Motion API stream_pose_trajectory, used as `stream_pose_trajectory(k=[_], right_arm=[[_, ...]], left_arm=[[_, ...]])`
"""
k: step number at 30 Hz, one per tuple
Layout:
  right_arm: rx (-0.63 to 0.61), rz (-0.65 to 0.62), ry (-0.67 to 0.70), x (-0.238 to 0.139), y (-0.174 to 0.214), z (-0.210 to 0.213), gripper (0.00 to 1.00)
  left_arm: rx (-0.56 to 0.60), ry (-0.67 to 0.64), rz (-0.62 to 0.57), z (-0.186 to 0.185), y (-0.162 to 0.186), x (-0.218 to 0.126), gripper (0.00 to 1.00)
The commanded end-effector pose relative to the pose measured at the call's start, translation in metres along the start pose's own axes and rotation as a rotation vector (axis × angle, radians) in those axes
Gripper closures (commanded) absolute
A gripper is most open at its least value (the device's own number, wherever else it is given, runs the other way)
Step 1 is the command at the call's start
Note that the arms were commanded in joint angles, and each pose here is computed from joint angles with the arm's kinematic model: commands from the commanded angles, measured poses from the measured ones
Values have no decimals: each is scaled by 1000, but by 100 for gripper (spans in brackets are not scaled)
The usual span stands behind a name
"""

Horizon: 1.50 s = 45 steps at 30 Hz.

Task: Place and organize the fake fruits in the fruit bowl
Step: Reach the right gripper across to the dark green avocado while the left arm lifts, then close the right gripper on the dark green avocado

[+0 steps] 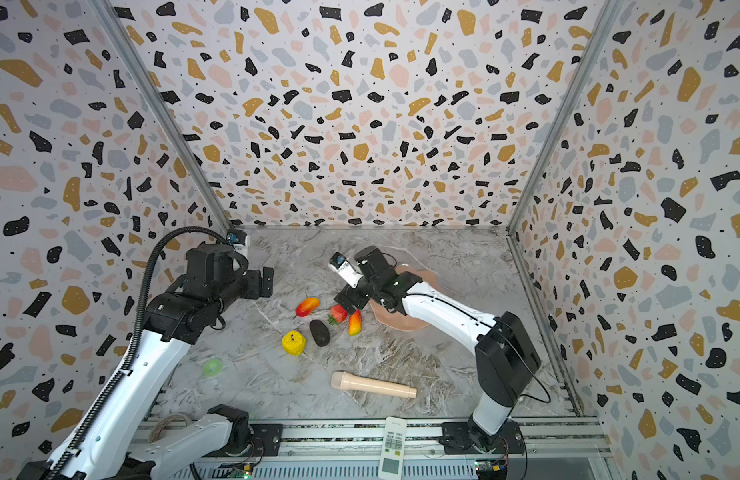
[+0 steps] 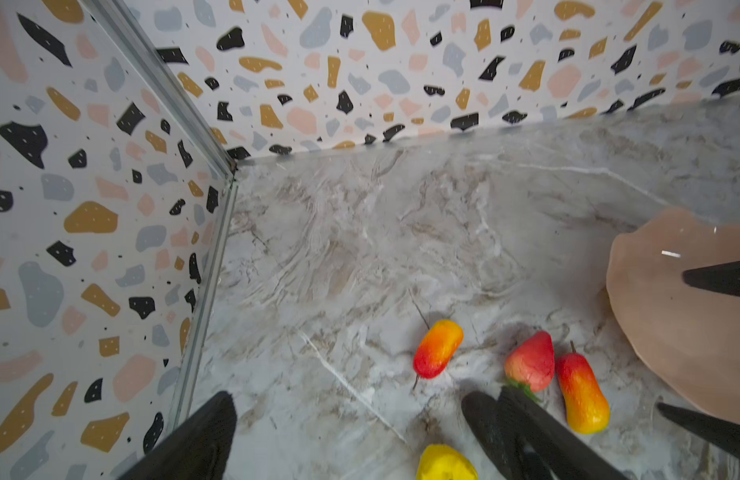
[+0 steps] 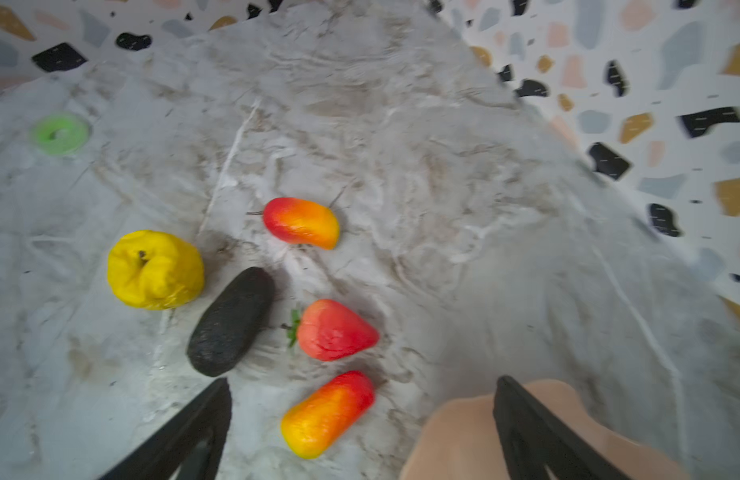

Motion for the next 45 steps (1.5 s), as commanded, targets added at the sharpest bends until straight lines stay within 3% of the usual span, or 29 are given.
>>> stream_pose_trajectory(k=[1,5,9,16,30,35,39,45], right_arm=[[80,-8,-13,6,-13,29,1],[124,10,-8,27,-13,69,0],[162,59,-10,51,-3,86,7],[186,139,1,80,13,93,19],[196,182,-34,110,31,100,37],[197,178,-30,112,31,99,51],[180,160,-22,107,25,94,72],[156,92,-36,85,8,82,81]], left_arm=[[12,48,34,-1,9,-17,0],[-1,100,2,-6,7,-23,0],[19,89,-3,-5,9,-21,0],[21,105,-19,-7,11,-20,0],[25,104,-23,-8,13,-15,0],[22,110,-21,-10,12,-11,0],[23,113,-24,-10,11,-10,0],[25,112,-24,-11,12,-7,0]])
Point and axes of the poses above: each gripper's point midway between its finger pads, its own x axis out along the fingers, its own z axis along the line the jaws close on, y = z × x, the point moved 5 cm from there along -x, back along the fingers, and after that the axes turned 3 degrees about -x, right-handed, at the moved point
